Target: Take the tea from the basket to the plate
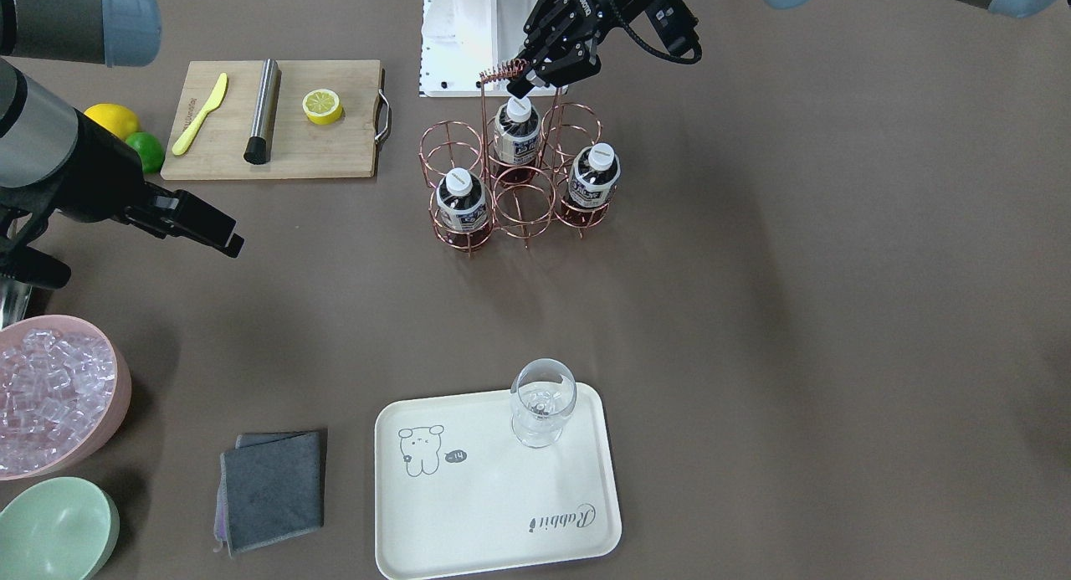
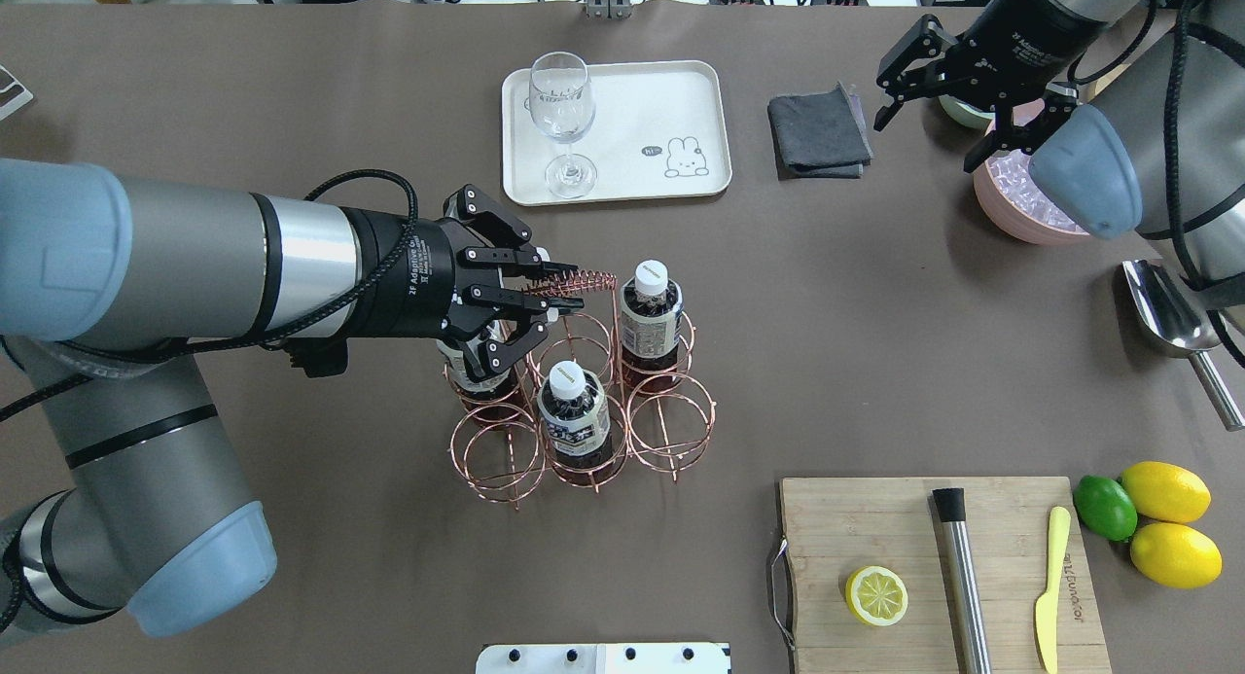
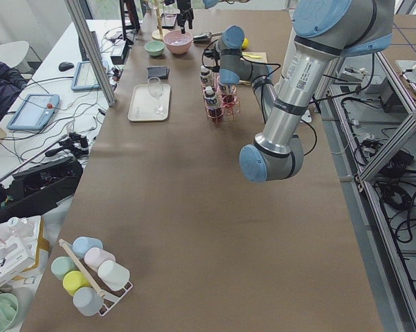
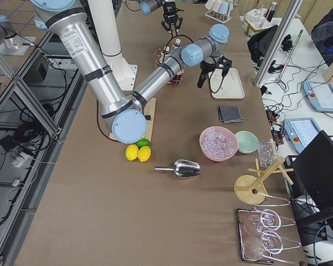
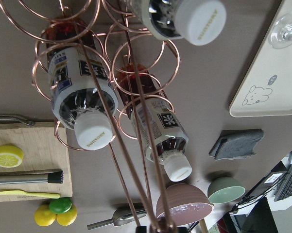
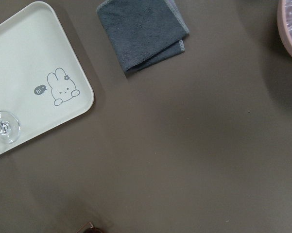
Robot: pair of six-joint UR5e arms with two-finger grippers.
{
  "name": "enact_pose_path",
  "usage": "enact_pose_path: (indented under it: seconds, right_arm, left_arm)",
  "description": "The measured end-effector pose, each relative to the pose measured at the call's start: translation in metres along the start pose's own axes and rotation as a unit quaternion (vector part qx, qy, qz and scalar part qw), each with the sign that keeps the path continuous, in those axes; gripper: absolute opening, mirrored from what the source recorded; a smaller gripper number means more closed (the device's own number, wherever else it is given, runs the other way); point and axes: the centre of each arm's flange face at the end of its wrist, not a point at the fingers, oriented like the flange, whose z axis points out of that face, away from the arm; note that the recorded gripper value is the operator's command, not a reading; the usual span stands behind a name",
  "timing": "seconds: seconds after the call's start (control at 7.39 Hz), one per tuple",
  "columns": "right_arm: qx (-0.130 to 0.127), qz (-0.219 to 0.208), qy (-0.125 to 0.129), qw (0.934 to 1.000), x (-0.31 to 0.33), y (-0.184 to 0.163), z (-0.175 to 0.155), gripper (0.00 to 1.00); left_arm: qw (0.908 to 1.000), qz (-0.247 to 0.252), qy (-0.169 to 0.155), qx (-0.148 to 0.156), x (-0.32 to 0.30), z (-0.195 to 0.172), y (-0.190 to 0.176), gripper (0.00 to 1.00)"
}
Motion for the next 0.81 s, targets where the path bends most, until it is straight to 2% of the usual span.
enact_pose_path:
  seconds: [0.41, 0.81]
  right_arm:
    - [-0.010, 0.043, -0.005, 0.9990, -0.056, 0.015, 0.009, 0.99]
    - [-0.016, 0.071, -0.006, 0.9973, -0.085, 0.021, 0.015, 0.99]
  left_arm:
    - [1.0000, 0.001, -0.002, -0.002, -0.003, 0.006, -0.003, 0.00]
    - [1.0000, 0.002, -0.002, -0.006, -0.004, 0.007, -0.004, 0.00]
